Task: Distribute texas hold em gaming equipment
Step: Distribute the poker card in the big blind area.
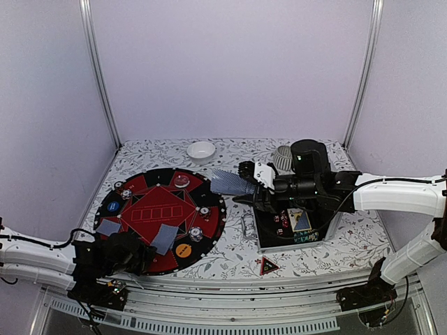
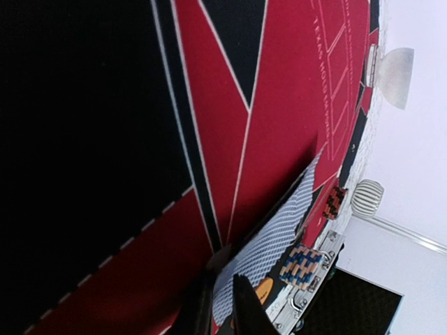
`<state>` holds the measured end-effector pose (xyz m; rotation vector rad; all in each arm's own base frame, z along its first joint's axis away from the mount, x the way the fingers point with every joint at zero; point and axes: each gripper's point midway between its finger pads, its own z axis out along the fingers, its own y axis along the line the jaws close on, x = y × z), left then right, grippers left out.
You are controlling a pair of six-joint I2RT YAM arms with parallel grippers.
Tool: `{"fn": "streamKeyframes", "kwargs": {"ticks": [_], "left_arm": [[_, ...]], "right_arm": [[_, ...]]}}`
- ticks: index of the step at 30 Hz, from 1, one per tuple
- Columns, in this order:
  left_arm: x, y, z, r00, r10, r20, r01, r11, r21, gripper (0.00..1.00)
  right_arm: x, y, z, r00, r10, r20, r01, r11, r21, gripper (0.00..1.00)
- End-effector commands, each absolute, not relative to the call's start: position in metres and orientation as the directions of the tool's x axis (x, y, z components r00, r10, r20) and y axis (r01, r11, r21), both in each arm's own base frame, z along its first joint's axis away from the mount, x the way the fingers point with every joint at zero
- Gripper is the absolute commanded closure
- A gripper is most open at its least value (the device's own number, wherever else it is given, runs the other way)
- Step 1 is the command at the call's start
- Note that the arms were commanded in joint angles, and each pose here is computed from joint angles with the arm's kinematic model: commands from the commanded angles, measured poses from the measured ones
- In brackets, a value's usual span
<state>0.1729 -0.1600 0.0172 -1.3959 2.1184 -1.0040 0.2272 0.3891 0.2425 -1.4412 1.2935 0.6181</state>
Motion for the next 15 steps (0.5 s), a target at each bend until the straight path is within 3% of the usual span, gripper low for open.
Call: {"fn": "streamKeyframes", "kwargs": {"ticks": [1, 15], "left_arm": [[0.163, -0.158, 0.007, -0.392, -0.916, 0.081, -0.658, 0.218, -0.721, 0.83], [0.151, -0.177, 0.008, -0.446, -0.884, 0.140, -0.681, 0.233, -0.694, 0.68]], "right_arm": [[0.225, 0.389, 0.263, 0.312, -0.352, -0.883, -0.913, 0.148, -0.381, 0.57], [0.224, 0.389, 0.263, 0.312, -0.352, -0.882, -0.913, 0.146, -0.382, 0.57]]}}
